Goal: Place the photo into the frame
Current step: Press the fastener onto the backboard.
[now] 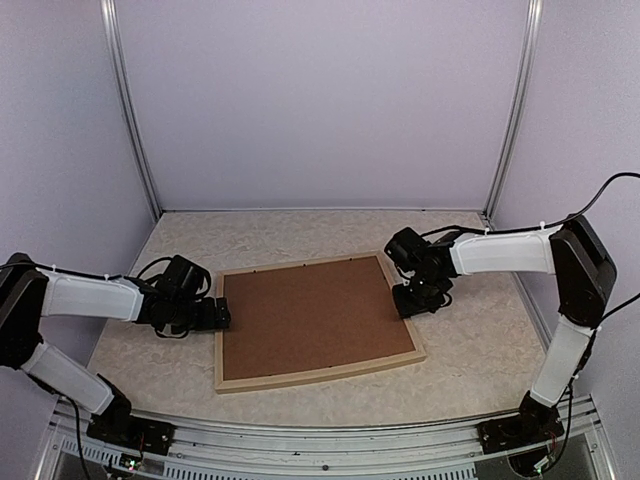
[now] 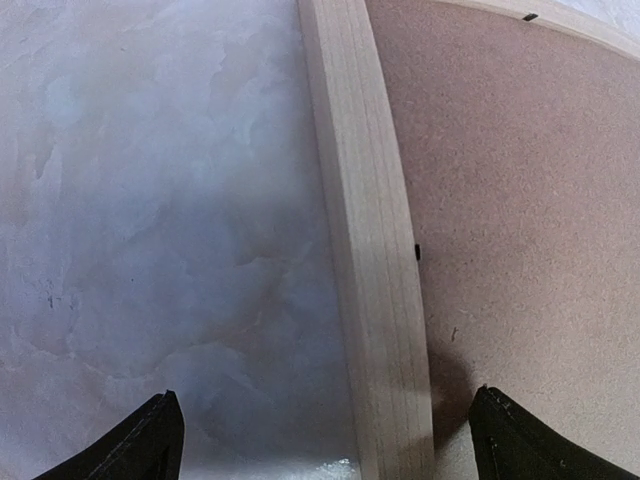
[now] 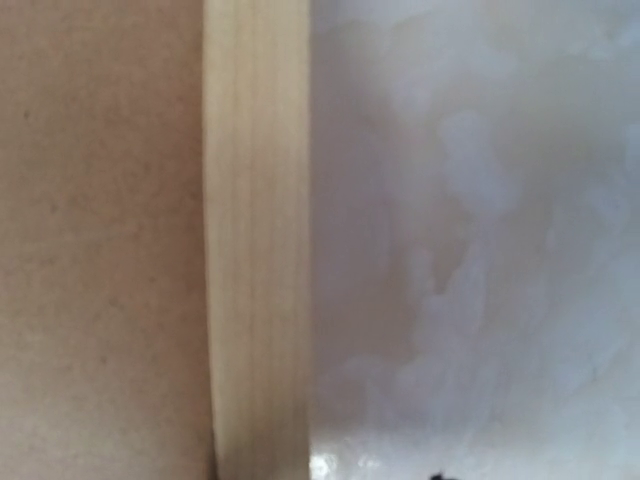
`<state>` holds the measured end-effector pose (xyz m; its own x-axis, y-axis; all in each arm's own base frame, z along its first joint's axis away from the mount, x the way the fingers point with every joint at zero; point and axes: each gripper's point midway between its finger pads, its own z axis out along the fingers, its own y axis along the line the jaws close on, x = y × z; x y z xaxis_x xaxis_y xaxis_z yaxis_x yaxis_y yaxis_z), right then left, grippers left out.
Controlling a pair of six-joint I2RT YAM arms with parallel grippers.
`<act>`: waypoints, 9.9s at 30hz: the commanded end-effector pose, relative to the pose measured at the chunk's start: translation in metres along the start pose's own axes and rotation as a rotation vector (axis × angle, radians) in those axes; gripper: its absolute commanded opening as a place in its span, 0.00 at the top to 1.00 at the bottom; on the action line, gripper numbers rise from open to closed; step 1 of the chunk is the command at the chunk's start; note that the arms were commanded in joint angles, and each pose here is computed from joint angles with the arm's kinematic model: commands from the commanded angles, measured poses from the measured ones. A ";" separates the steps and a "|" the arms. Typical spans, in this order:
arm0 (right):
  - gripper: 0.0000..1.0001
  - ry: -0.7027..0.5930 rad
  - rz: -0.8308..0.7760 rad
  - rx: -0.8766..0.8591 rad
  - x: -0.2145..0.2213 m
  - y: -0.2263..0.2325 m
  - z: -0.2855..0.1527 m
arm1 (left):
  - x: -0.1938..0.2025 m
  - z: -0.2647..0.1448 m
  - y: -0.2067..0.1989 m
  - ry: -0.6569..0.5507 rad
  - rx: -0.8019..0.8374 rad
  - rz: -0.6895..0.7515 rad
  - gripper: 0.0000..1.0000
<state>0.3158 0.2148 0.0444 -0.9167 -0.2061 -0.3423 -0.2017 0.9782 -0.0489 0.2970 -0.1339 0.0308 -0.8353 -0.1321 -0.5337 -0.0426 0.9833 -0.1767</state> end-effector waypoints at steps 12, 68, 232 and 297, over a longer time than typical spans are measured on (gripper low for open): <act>0.52 -0.163 0.040 -0.086 -0.041 0.001 -0.064 | 0.016 0.003 -0.003 0.018 0.044 -0.032 0.06; 0.52 0.081 0.019 0.205 0.027 -0.089 -0.008 | 0.028 0.009 -0.104 0.077 0.201 0.136 0.49; 0.52 0.052 -0.128 0.403 -0.024 -0.050 0.067 | 0.012 0.003 -0.084 0.050 0.149 0.127 0.32; 0.52 -0.120 0.072 -0.274 -0.046 -0.026 0.017 | -0.042 -0.017 -0.038 -0.044 0.001 0.067 0.24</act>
<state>0.3770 0.1764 0.0466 -0.8862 -0.1236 -0.4464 -0.1726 0.9825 0.0706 0.3199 -0.1672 0.0638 -0.8245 -0.0756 -0.5608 0.0140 0.9880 -0.1538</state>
